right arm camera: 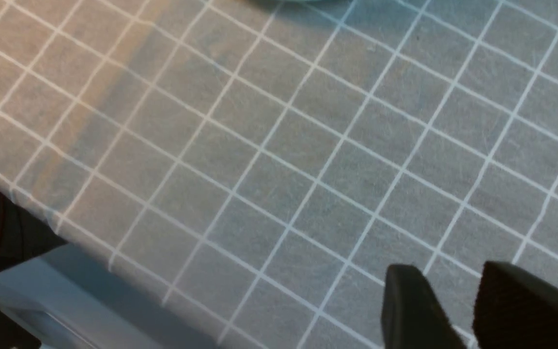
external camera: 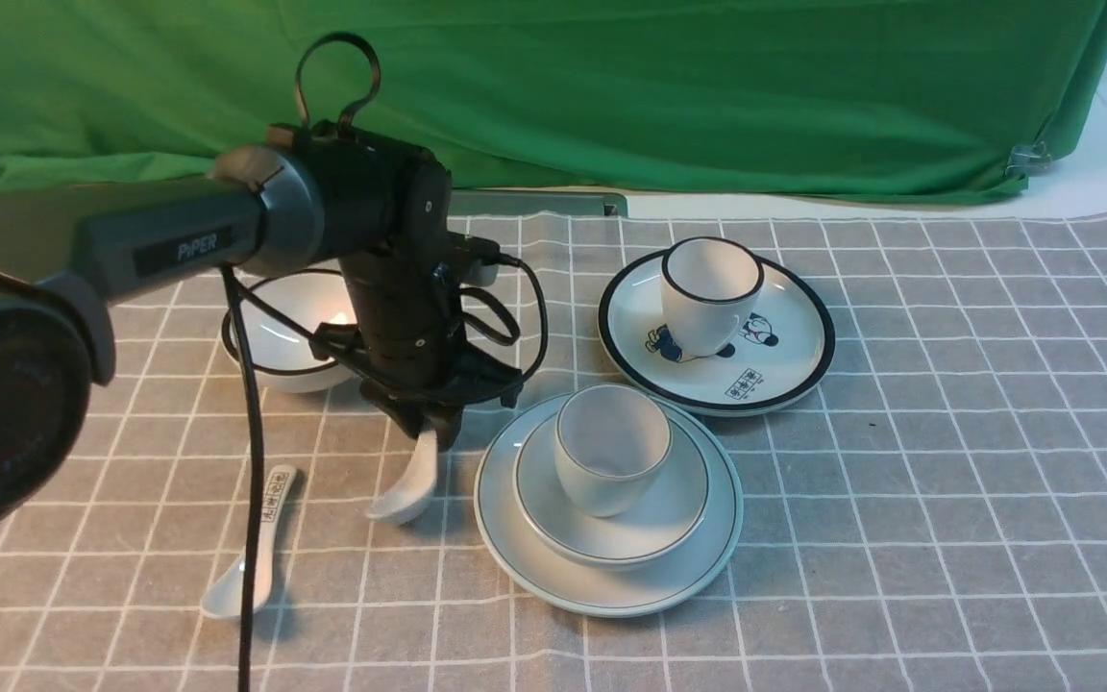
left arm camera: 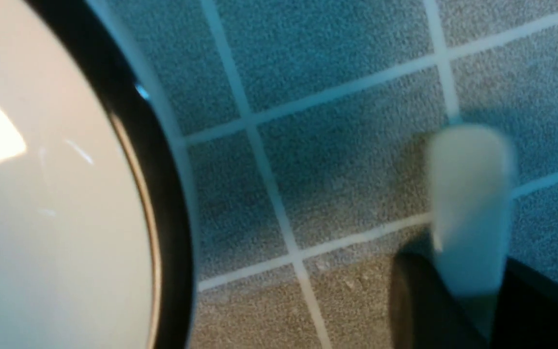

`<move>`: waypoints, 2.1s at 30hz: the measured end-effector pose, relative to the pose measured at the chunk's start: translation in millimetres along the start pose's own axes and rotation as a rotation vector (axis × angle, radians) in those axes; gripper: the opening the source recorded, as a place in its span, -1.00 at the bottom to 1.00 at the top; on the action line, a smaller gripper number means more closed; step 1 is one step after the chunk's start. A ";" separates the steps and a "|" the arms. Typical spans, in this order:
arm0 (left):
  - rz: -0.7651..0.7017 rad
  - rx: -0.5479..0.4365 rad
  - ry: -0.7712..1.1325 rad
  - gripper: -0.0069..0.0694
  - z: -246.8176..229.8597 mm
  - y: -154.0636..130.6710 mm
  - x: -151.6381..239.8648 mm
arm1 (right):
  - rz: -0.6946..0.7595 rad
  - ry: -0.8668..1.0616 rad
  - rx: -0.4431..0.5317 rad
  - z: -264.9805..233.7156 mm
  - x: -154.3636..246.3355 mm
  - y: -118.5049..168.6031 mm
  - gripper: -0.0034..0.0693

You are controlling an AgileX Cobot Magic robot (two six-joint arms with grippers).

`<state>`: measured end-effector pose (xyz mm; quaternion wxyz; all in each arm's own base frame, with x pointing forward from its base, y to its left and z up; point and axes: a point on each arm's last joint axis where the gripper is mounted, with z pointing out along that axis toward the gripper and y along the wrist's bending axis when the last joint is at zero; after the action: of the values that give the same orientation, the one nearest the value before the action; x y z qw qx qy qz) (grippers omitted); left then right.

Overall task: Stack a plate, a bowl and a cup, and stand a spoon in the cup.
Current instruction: Use the left arm to grab a blue soup spoon, then use the left arm to put the blue soup spoon into the blue teacup in the middle

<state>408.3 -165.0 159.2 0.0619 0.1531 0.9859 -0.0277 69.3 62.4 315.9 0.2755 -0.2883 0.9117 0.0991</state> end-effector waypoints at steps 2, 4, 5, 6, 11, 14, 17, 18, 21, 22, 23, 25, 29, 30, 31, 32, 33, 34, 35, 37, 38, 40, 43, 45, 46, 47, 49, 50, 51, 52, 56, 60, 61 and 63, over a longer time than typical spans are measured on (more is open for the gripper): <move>0.004 0.026 0.007 -0.57 -1.7 0.2 0.9 | 0.000 0.002 0.001 0.0 0.2 -0.1 -0.25; 0.001 0.048 0.026 -0.57 -9.0 -1.6 4.6 | 0.000 0.002 0.000 0.0 0.2 0.0 -0.25; 0.017 0.050 0.017 -0.57 -16.2 -3.0 6.1 | -0.001 0.002 0.000 0.0 0.2 0.0 -0.25; 0.025 0.057 -0.004 -0.57 -26.6 -5.3 7.9 | -0.001 0.002 0.000 0.0 0.2 0.0 -0.25; 0.103 0.069 -0.229 -0.57 -90.2 -25.1 24.0 | -0.002 0.002 0.000 0.0 0.2 0.0 -0.25; 0.137 0.102 -0.420 -0.57 -126.1 -40.8 44.2 | -0.003 0.002 0.000 0.0 0.2 0.0 -0.25; 0.174 0.135 -0.595 -0.57 -144.7 -51.0 64.6 | -0.004 0.002 0.000 0.0 0.2 0.0 -0.25; 0.183 0.161 -0.735 -0.57 -151.9 -57.8 73.7 | -0.005 0.002 0.000 0.0 0.2 0.0 -0.25; 0.181 0.202 -1.046 -0.57 -154.2 -67.9 99.9 | -0.006 -0.001 0.000 0.0 -0.1 0.0 -0.25; 0.183 0.206 -1.116 -0.57 -152.4 -69.5 105.5 | -0.007 -0.003 -0.001 0.0 -0.3 0.1 -0.25; 0.189 0.208 -1.199 -0.57 -149.9 -71.2 111.5 | -0.007 -0.009 -0.002 0.0 -0.8 0.2 -0.25; 0.202 0.239 -1.332 -0.57 -144.4 -75.2 121.4 | -0.007 -0.019 -0.005 0.0 -1.7 0.4 -0.25; 0.226 0.374 -1.456 -0.57 -130.8 -84.6 129.3 | -0.007 -0.031 -0.008 -0.1 -2.9 0.7 -0.25; 0.237 0.384 -1.468 -0.57 -130.9 -85.7 129.3 | -0.007 -0.032 -0.008 0.0 -2.9 0.7 -0.25; 0.246 0.427 -1.479 -0.57 -124.0 -89.6 127.6 | -0.007 -0.037 -0.009 -0.1 -3.4 0.8 -0.25; 0.257 0.447 -1.489 -0.57 -119.5 -92.2 126.4 | -0.007 -0.039 -0.009 -0.1 -3.5 0.8 -0.25; 0.260 0.463 -1.497 -0.57 -114.7 -93.8 124.9 | -0.008 -0.042 -0.010 -0.1 -3.8 0.9 -0.25; 0.260 0.465 -1.498 -0.57 -113.8 -94.1 124.6 | -0.008 -0.042 -0.010 -0.1 -3.8 0.9 -0.25; 0.263 0.481 -1.510 -0.57 -108.2 -95.9 122.7 | -0.008 -0.043 -0.010 -0.1 -3.9 0.9 -0.25; 0.264 0.489 -1.514 -0.57 -103.1 -97.0 121.2 | -0.008 -0.043 -0.010 -0.1 -3.9 0.9 -0.25; 0.264 0.494 -1.513 -0.57 -95.7 -98.1 119.3 | -0.007 -0.043 -0.010 -0.1 -3.9 0.9 -0.25; 0.264 0.494 -1.482 -0.57 -79.5 -99.7 116.6 | -0.006 -0.043 -0.010 -0.1 -3.9 0.9 -0.25; 0.264 0.489 -1.456 -0.57 -69.5 -100.3 115.5 | -0.005 -0.043 -0.010 -0.1 -3.9 0.9 -0.25; 0.264 0.487 -1.445 -0.57 -65.6 -100.5 115.1 | -0.005 -0.043 -0.010 -0.1 -3.9 0.9 -0.25; 0.264 0.485 -1.438 -0.57 -63.0 -100.7 114.8 | -0.005 -0.043 -0.010 -0.1 -3.9 0.9 -0.25; 0.267 0.481 -1.435 -0.57 -61.7 -100.7 114.7 | -0.005 -0.043 -0.010 -0.1 -3.9 0.9 -0.25; 0.279 0.460 -1.423 -0.57 -58.1 -100.4 114.3 | -0.005 -0.043 -0.010 -0.1 -3.9 0.9 -0.25; 0.290 0.445 -1.417 -0.57 -55.5 -100.3 114.1 | -0.005 -0.043 -0.010 -0.1 -3.9 0.9 -0.25; 0.299 0.430 -1.410 -0.57 -52.6 -100.2 113.8 | -0.005 -0.043 -0.010 -0.1 -3.9 0.9 -0.25; 0.298 0.429 -1.406 -0.57 -51.3 -100.1 113.6 | -0.005 -0.043 -0.010 -0.1 -3.9 0.9 -0.25; 0.300 0.407 -1.368 -0.55 -37.3 -99.8 112.6 | -0.004 -0.043 -0.010 -0.1 -3.9 0.9 -0.25; 0.293 0.392 -1.342 -0.41 -28.0 -99.0 112.0 | -0.004 -0.043 -0.010 -0.1 -3.9 0.9 -0.25; 0.291 0.391 -1.342 -0.39 -28.0 -98.9 111.9 | -0.004 -0.043 -0.010 -0.1 -3.9 0.9 -0.25; 0.302 0.408 -1.341 -0.22 -28.0 -98.7 111.6 | -0.004 -0.043 -0.010 -0.1 -3.9 0.9 -0.25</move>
<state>269.5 -223.5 175.9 0.6276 0.2465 0.6788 -0.2908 71.4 65.0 318.2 0.2937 -0.2892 0.9045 0.1093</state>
